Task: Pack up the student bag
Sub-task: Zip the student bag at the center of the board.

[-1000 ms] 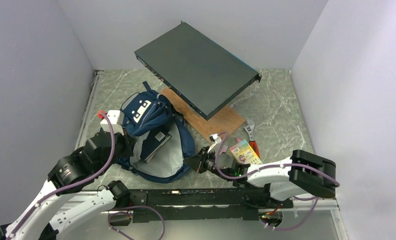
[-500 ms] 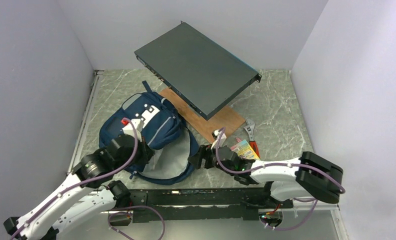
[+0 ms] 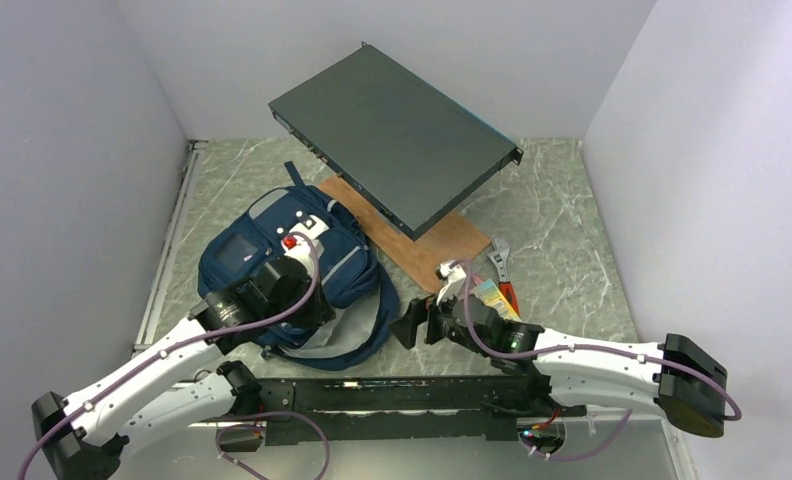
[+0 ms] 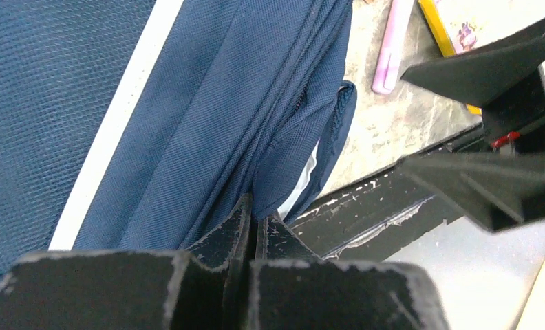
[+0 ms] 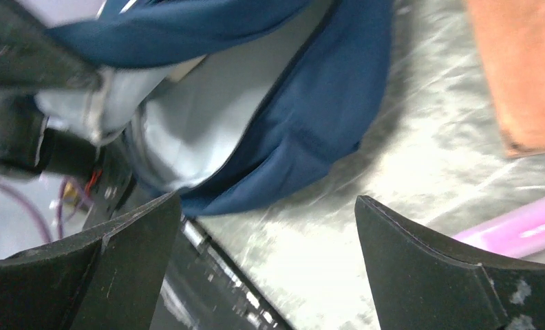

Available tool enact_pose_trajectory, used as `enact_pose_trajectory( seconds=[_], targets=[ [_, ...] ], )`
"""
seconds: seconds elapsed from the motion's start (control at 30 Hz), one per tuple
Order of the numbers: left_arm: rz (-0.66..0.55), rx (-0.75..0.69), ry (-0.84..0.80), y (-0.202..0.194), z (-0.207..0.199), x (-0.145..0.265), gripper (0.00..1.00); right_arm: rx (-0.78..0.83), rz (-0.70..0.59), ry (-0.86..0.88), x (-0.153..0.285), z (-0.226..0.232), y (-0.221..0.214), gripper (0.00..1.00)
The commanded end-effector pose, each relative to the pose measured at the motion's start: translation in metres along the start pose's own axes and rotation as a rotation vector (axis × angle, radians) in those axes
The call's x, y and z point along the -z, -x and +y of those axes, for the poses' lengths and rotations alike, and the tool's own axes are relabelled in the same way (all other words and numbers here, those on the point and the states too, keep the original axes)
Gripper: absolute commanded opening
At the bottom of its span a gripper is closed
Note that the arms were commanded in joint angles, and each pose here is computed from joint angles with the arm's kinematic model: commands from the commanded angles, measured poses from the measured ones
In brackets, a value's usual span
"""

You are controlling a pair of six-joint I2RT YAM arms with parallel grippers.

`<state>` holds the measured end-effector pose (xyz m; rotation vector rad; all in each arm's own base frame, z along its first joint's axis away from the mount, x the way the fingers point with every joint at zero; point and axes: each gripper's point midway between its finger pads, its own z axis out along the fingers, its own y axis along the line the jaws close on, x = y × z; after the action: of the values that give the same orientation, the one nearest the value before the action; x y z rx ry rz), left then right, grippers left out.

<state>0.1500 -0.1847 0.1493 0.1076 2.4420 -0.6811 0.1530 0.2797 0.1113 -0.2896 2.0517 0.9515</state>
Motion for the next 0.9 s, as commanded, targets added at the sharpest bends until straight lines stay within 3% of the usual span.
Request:
enact_pose_trajectory(
  seconds=[0.0, 0.37, 0.53, 0.6, 0.77, 0.87],
  targets=[
    [-0.023, 0.011, -0.113, 0.013, -0.027, -0.008, 0.0, 0.125, 0.04, 0.213, 0.013, 0.049, -0.016, 1.0],
    [-0.07, -0.034, -0.19, 0.067, -0.076, -0.004, 0.0, 0.248, 0.001, 0.352, 0.02, 0.12, -0.027, 1.0],
    [-0.04, -0.035, -0.174, 0.065, -0.076, -0.005, 0.0, 0.395, 0.034, 0.271, -0.001, 0.133, -0.047, 1.0],
    [-0.034, -0.047, -0.139, 0.063, -0.069, 0.0, 0.12, 0.456, 0.042, 0.206, -0.014, 0.134, -0.049, 0.99],
    [-0.072, -0.039, -0.031, 0.048, -0.031, 0.022, 0.74, 0.562, 0.063, 0.138, -0.04, 0.139, -0.055, 0.95],
    [-0.101, -0.006, 0.03, 0.031, -0.002, 0.043, 0.91, 0.587, 0.033, 0.035, -0.054, 0.127, -0.054, 0.92]
  ],
)
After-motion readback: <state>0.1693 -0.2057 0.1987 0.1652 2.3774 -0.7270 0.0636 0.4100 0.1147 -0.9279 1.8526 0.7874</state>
